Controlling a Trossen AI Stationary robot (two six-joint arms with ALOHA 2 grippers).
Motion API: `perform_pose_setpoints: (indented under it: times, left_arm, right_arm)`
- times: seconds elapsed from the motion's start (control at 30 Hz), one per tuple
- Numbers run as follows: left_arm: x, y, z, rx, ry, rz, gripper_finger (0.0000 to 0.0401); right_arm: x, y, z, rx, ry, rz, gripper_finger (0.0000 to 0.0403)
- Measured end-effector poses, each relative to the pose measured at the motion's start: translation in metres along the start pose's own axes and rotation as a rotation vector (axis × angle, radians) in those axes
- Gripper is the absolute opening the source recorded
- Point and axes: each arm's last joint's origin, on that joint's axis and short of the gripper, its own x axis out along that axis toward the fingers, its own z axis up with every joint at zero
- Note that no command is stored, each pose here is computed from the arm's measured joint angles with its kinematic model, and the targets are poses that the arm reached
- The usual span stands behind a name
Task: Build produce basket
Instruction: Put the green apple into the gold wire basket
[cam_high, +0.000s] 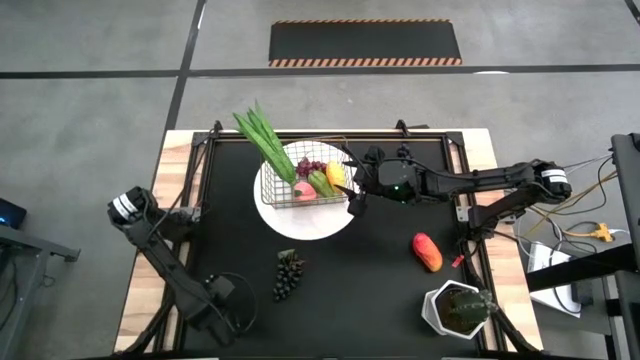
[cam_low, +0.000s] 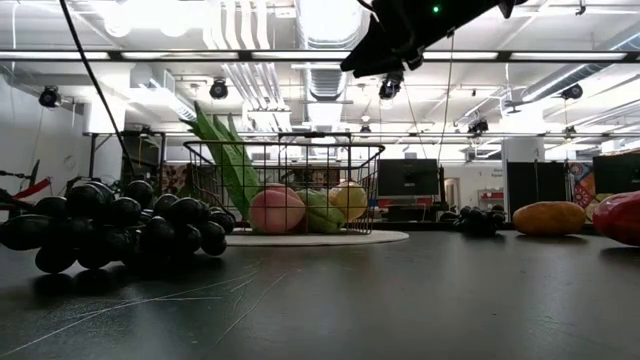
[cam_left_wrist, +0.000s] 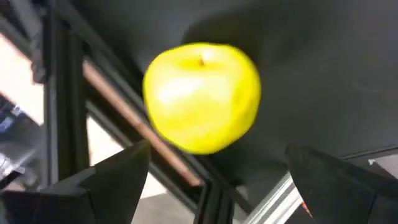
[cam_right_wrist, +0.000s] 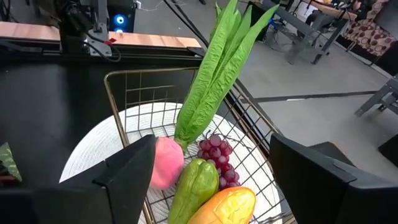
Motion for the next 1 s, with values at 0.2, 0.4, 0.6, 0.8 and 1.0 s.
perform_pose_setpoints:
  times: [0.2,0.4,0.6,0.8,1.0]
  left_arm:
    - [0.01,0.003,0.005,-0.008,-0.032,0.024,0.0354]
    - [0.02,0.007,0.009,-0.011,-0.041,0.057,0.0354]
    - [0.026,0.005,0.008,-0.002,-0.033,0.018,0.0354]
    - [0.037,0.005,0.007,-0.013,-0.024,-0.001,0.035]
    - [0.037,0.005,0.007,-0.013,-0.043,-0.004,0.0307]
  right_arm:
    - [0.0,0.0,0.0,0.007,0.002,0.0,0.0297]
    - [0.0,0.0,0.0,0.012,0.004,0.001,0.03]
    - [0.0,0.0,0.0,0.016,0.004,0.001,0.0295]
    - [0.0,0.0,0.0,0.015,0.004,0.001,0.0292]
    - [0.0,0.0,-0.002,0.005,0.007,0.001,0.0292]
